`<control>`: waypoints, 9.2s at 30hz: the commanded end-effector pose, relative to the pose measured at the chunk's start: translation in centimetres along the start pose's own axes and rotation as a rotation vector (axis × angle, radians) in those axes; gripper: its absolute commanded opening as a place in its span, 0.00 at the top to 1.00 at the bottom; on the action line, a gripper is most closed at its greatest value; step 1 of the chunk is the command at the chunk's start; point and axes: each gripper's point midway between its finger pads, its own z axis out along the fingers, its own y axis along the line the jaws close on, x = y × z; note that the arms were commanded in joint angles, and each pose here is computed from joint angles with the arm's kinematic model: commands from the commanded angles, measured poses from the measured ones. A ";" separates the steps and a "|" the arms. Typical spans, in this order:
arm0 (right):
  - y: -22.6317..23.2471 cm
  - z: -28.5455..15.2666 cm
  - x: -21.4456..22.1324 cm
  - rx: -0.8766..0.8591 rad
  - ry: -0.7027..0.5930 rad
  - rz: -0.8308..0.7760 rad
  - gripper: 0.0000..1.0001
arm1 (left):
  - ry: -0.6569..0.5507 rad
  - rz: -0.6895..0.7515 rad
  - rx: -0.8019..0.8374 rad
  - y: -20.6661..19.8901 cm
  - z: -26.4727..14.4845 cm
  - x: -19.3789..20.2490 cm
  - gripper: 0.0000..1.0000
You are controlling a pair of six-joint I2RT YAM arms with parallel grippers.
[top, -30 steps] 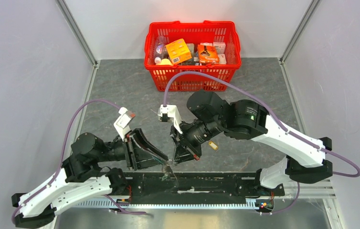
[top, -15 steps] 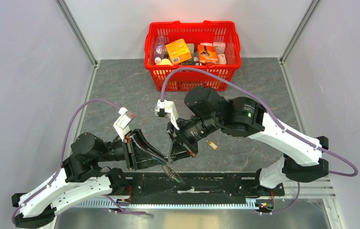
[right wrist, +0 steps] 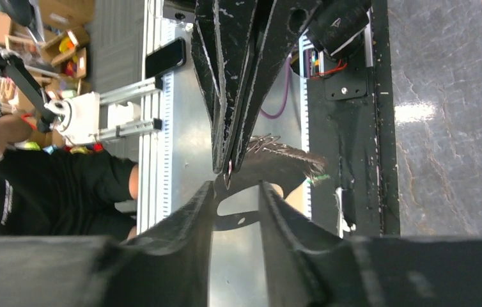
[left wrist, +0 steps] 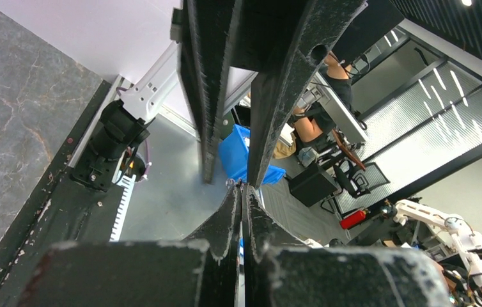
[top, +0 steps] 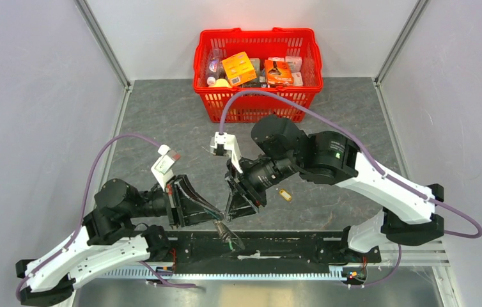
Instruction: Put the keys on the keyring
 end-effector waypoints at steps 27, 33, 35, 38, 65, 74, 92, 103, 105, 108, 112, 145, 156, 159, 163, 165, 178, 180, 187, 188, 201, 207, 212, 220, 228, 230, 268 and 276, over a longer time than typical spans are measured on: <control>-2.3 -1.8 -3.1 0.084 -0.502 -0.028 0.45 | -0.501 0.092 0.110 0.5 -3.6 -4.4 0.98; -2.6 -1.3 -4.2 0.079 -0.546 -0.021 0.52 | -0.515 0.091 0.104 0.9 -3.6 -4.5 0.98; -2.6 -1.0 -4.5 0.068 -0.561 -0.011 0.56 | -0.518 0.092 0.104 0.9 -3.7 -4.5 0.98; -2.6 -0.3 -4.8 0.044 -0.561 -0.004 0.66 | -0.527 0.095 0.100 1.1 -3.8 -4.5 0.98; -2.2 0.8 -5.6 0.001 -0.616 0.017 0.62 | -0.572 0.098 0.092 1.0 -4.6 -5.0 0.98; -2.1 0.9 -6.0 -0.008 -0.629 0.015 0.76 | -0.578 0.098 0.093 0.9 -4.7 -5.1 0.98; -2.4 2.4 -5.0 -0.032 -0.580 0.040 0.79 | -0.601 0.096 0.094 0.9 -4.9 -5.5 0.98; -2.1 2.5 -4.1 -0.044 -0.567 0.048 0.70 | -0.620 0.094 0.096 0.8 -5.0 -5.8 0.98; -2.1 2.5 -3.9 -0.042 -0.566 0.051 0.68 | -0.624 0.093 0.097 0.8 -5.1 -5.9 0.98; -2.2 2.6 -3.4 -0.039 -0.561 0.061 0.68 | -0.627 0.091 0.092 0.9 -5.1 -5.9 0.98; -1.9 2.5 -4.0 -0.051 -0.587 0.051 0.68 | -0.630 0.088 0.092 1.0 -5.0 -5.9 0.98; -1.7 -0.3 -5.8 0.020 -0.685 0.047 0.48 | -0.624 0.069 0.132 0.2 -5.1 -5.9 0.98; -0.9 -0.4 -6.6 -0.025 -0.710 0.039 0.51 | -0.632 0.067 0.125 0.5 -5.2 -5.9 0.98; -0.8 -0.5 -6.7 -0.029 -0.714 0.041 0.51 | -0.635 0.066 0.121 0.6 -5.2 -5.9 0.98; -0.9 -0.3 -6.8 -0.029 -0.714 0.043 0.51 | -0.635 0.065 0.116 0.8 -5.1 -5.9 0.98; -0.9 -0.2 -6.9 -0.030 -0.716 0.044 0.52 | -0.637 0.065 0.117 0.7 -5.2 -5.9 0.98; -0.8 0.4 -7.6 -0.047 -0.716 0.049 0.61 | -0.641 0.066 0.117 0.8 -5.2 -5.9 0.98; -0.8 0.4 -7.6 -0.047 -0.717 0.048 0.63 | -0.639 0.065 0.117 0.8 -5.2 -5.9 0.98; -0.7 0.5 -7.8 -0.054 -0.712 0.048 0.71 | -0.639 0.063 0.113 0.9 -5.2 -5.9 0.98; -0.7 0.6 -7.8 -0.052 -0.710 0.048 0.72 | -0.640 0.065 0.112 1.0 -5.2 -5.9 0.98; -1.5 0.2 -7.0 0.037 -0.640 0.061 1.00 | -0.595 0.048 0.082 1.4 -4.8 -5.3 0.97; -1.1 -1.3 -5.6 0.091 -0.551 0.054 1.00 | -0.502 0.061 0.012 1.5 -5.1 -4.1 0.67; 0.2 -2.2 -4.4 0.076 -0.455 0.037 1.00 | -0.413 0.090 -0.024 0.3 -5.7 -3.5 0.54; 1.6 -0.9 -1.8 -0.014 -0.261 0.038 1.00 | -0.316 0.130 -0.043 -1.4 -6.0 -3.2 0.51; 1.7 1.1 0.9 -0.079 -0.071 0.082 1.00 | -0.180 0.118 -0.065 -0.7 -4.2 -1.8 0.50; 1.6 1.4 1.1 -0.079 -0.045 0.091 1.00 | -0.141 0.119 -0.075 -0.3 -3.8 -1.4 0.50; 2.1 2.8 0.3 -0.160 0.092 0.055 1.00 | 0.121 0.078 0.054 -0.7 -2.1 3.0 0.75; 1.8 2.9 1.2 -0.156 0.115 0.053 1.00 | 0.131 0.079 0.059 -0.7 -2.0 3.1 0.86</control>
